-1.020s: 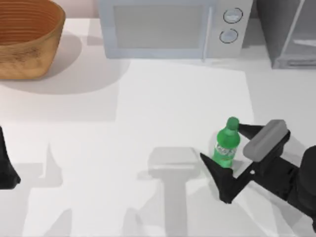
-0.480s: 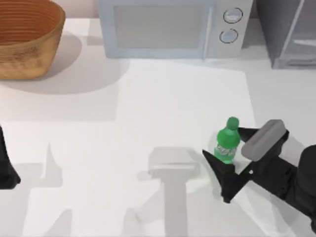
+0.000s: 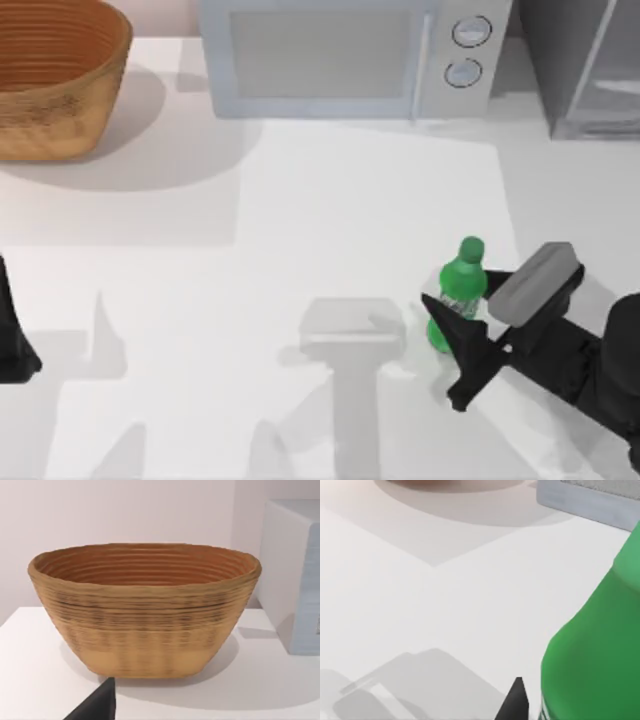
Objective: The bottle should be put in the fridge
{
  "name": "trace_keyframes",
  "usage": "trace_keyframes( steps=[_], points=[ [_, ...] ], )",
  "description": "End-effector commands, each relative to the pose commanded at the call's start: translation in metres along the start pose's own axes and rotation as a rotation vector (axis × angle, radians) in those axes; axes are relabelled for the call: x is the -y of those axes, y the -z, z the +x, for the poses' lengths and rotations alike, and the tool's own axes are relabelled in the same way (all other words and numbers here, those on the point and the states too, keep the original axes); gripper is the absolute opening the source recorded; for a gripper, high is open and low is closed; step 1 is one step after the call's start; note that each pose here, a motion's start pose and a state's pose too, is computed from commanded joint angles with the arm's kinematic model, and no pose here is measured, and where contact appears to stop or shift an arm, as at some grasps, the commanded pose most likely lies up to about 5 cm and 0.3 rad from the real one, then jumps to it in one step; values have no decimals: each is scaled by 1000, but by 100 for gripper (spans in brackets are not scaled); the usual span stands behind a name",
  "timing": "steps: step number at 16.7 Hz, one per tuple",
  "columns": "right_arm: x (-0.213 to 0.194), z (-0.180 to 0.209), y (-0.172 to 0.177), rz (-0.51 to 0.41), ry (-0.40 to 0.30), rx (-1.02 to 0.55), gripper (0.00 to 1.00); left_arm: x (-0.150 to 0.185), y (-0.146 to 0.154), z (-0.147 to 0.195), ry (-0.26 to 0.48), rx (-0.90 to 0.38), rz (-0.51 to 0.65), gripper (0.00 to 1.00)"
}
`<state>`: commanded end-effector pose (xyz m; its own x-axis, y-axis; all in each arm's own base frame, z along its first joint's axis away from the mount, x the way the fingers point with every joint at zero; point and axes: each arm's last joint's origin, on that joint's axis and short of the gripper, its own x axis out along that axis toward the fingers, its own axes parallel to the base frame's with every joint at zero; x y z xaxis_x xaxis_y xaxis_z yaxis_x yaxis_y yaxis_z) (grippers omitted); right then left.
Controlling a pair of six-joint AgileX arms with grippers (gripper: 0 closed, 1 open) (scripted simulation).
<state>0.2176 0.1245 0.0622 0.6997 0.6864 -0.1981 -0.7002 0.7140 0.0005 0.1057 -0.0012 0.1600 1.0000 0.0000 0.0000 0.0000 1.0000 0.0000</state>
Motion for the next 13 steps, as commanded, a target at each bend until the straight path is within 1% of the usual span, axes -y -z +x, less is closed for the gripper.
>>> trace_keyframes(
  steps=[1,10,13],
  points=[
    [0,0,0,0,0,0,1,0,0,0,0,0,0,100],
    [1,-1,0,1,1,0,1,0,0,0,0,0,0,100],
    [13,-8,-7,1,0,-3,1,0,0,0,0,0,0,100]
  ],
)
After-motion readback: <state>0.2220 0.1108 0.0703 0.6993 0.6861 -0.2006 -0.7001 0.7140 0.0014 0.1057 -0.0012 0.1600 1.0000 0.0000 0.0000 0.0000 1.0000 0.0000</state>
